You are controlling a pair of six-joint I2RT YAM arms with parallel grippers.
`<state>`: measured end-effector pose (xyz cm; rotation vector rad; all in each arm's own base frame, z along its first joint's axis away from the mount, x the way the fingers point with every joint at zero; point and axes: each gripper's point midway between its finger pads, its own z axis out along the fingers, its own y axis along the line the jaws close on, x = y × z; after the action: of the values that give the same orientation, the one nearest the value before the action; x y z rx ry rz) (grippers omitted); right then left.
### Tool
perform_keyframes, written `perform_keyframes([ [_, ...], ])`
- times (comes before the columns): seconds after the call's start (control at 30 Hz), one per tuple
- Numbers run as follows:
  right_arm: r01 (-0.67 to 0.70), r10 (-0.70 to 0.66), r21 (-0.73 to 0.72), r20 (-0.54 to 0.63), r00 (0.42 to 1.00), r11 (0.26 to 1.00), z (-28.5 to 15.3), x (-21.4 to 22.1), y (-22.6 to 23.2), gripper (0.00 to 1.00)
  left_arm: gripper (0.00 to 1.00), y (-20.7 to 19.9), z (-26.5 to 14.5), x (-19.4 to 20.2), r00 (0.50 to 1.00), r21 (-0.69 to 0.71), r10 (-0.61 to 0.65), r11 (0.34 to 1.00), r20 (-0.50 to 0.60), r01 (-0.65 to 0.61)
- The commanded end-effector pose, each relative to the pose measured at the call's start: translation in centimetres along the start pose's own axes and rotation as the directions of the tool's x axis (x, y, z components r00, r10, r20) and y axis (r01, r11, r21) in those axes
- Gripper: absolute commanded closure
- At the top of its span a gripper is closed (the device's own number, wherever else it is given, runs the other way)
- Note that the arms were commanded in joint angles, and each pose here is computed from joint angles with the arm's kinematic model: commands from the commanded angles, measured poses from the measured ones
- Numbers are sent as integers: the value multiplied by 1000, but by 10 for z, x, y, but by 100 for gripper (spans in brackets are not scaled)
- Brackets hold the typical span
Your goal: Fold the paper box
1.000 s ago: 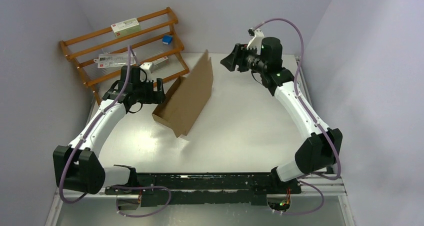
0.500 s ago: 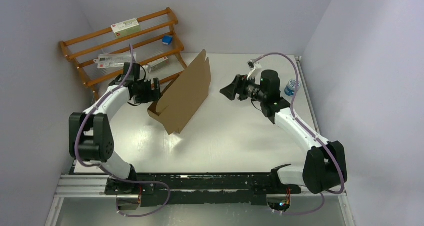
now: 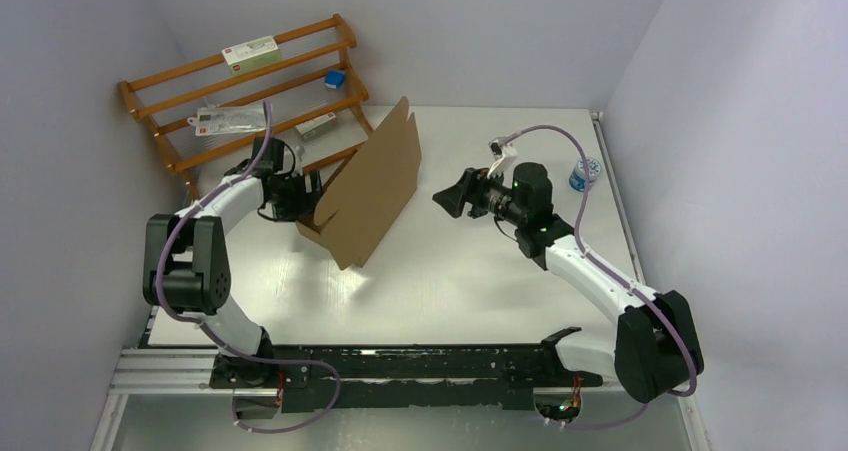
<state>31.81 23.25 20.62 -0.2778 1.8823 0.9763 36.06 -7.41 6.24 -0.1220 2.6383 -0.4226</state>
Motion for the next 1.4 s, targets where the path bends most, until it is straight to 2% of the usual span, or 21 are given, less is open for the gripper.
perform_keyframes([
  [0.0,-23,23,17,16,1000,1000,-2,5,-3,24,19,-14,-10,23,998,99,-57,993,-14,58],
  [0.27,-50,48,103,22,999,993,-5,11,-19,23,20,-67,-42,54,992,316,-122,943,21,109],
  [0.47,-41,35,201,34,999,979,-8,9,-36,22,20,-115,-44,88,997,383,-77,921,3,70],
  [0.7,-8,-15,330,67,998,944,-7,-5,-61,20,20,-157,-43,126,996,451,-93,889,-1,83],
  [0.9,28,-72,453,80,994,891,-5,-28,-81,19,19,-211,-56,147,996,549,-57,836,73,7],
  [1.13,7,-82,523,119,989,852,-22,-31,-91,18,18,-238,-66,130,978,546,48,824,201,-152],
  [1.27,-1,-69,548,107,992,836,-40,-17,-93,16,15,-233,-81,88,924,412,125,867,362,-278],
  [1.37,7,-59,545,78,995,839,-51,-6,-88,16,13,-213,-89,48,880,306,109,911,463,-275],
])
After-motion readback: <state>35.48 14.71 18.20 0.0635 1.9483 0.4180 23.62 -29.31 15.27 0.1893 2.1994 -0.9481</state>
